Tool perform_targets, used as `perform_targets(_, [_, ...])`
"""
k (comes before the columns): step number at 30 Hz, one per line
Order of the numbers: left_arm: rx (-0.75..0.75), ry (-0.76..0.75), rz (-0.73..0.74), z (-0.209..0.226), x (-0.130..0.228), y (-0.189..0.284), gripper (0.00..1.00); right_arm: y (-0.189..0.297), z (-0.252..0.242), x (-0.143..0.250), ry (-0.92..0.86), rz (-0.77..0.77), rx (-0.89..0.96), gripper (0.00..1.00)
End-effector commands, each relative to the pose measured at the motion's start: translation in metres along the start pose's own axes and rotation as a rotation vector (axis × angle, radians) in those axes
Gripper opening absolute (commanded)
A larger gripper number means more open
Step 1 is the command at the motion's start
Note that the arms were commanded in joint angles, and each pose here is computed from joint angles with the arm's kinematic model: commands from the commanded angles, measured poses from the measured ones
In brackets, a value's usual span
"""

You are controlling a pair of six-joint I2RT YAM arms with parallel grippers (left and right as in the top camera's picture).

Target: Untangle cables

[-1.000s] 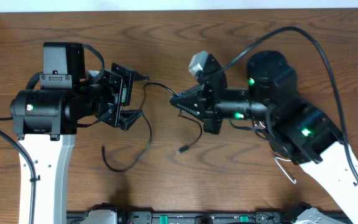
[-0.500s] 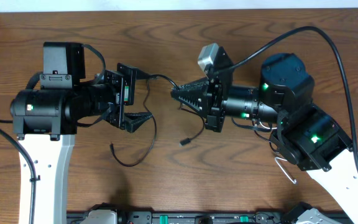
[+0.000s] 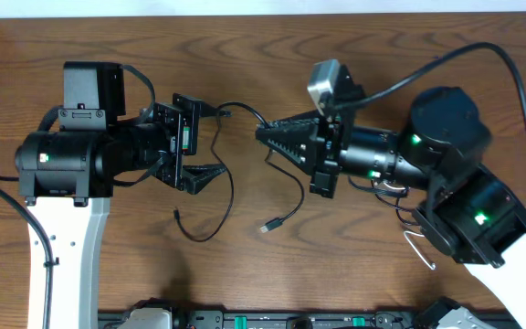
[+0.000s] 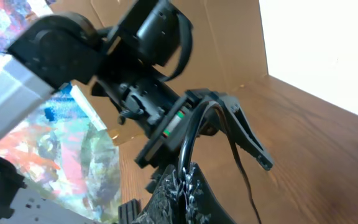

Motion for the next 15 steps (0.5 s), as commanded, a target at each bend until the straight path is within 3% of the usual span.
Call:
perform_targets(1, [0.011,-0.004,-0.011,-0.001,0.0018,0.0032,0.86,0.0081,0.0051,-0.0118,0.013,-0.038,0.011,0.01])
perform_targets(7, [0.011,-0.004,-0.011,-0.0013,0.0015,0.0029,0.77,0.0099,0.0073,-0.0159,0.008,-0.054,0.008,0.01])
perform_targets(15, [0.019,-0.012,0.043,-0.0043,0.0088,0.0021,0.74,0.0097,0.0067,-0.0127,-0.007,-0.041,0.01,0.01])
Point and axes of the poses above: each gripper's point midway between its finger pads, its own y axis back along the fingers, its own z axis along the line the jaws close on, x = y × z, the point moved 2 cm from there along y, back along the fingers, and after that the axes turned 7 degrees about y, right-handed, at the moved point
